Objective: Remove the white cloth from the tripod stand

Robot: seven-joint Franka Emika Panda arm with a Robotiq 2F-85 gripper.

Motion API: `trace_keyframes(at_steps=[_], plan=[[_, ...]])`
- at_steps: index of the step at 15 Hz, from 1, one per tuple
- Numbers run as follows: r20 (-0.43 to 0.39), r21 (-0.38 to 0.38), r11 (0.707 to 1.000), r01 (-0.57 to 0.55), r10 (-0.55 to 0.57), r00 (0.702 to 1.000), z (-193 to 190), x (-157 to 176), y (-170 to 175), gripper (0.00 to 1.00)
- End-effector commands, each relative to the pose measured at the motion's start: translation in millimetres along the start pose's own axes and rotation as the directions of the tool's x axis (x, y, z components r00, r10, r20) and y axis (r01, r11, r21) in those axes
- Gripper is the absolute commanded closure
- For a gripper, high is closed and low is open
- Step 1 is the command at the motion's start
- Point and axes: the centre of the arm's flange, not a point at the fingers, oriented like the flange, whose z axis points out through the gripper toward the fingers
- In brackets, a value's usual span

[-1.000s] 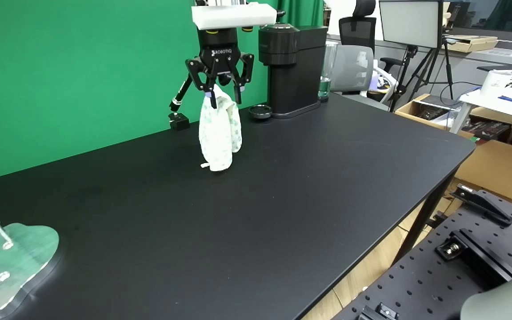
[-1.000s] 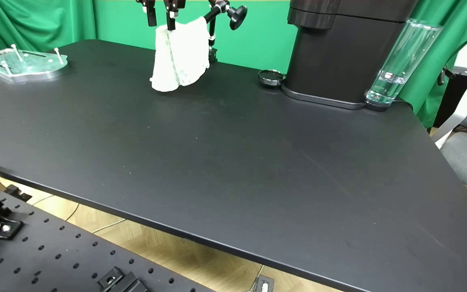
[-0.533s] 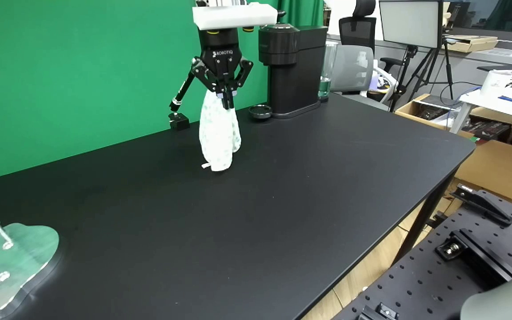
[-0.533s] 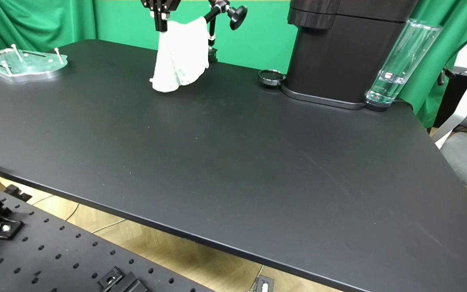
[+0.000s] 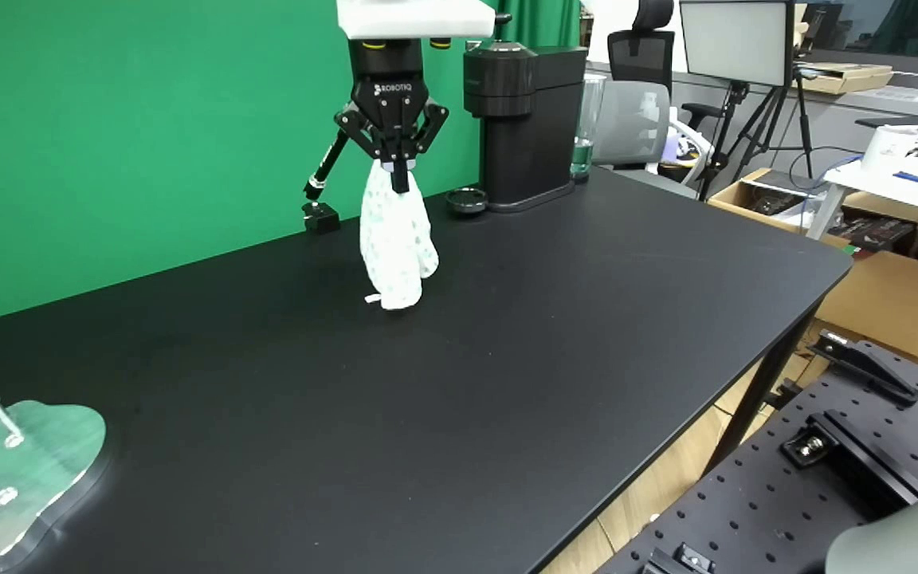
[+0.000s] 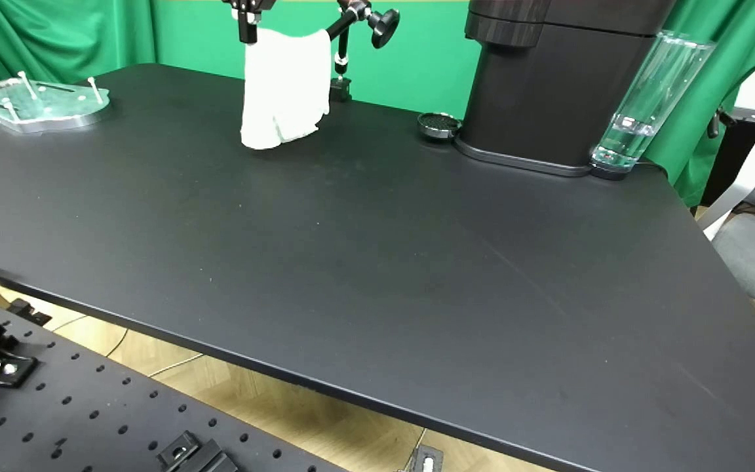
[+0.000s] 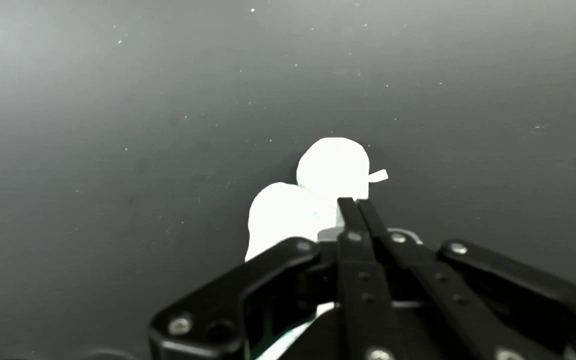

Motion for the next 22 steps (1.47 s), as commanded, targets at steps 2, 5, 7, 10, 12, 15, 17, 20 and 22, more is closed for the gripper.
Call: trace_keyframes(at_steps=[2, 5, 7, 10, 12, 15, 17, 20, 22], plan=[[0.039, 0.088, 0.996, 0.010, -0.013, 0.999, -22, -59, -13, 1.00], [0.087, 0.125, 0.992, 0.014, -0.025, 0.996, -21, -98, -21, 1.00], [0.109, 0.124, 0.992, 0.009, -0.022, 0.994, -19, -120, -23, 1.00], [0.119, 0.121, 0.993, 0.001, -0.016, 0.993, -17, -139, -21, 1.00], [0.106, 0.115, 0.993, -0.012, 0.000, 0.994, -16, -142, -14, 1.00], [0.074, 0.109, 0.994, -0.028, 0.020, 0.997, -16, -140, -3, 1.00], [0.049, 0.104, 0.994, -0.022, 0.017, 0.999, -16, -134, 2, 1.00], [0.036, 0.107, 0.994, -0.021, 0.018, 0.999, -18, -129, 7, 0.71], [0.036, 0.113, 0.993, -0.024, 0.020, 0.999, -20, -130, 8, 0.60]])
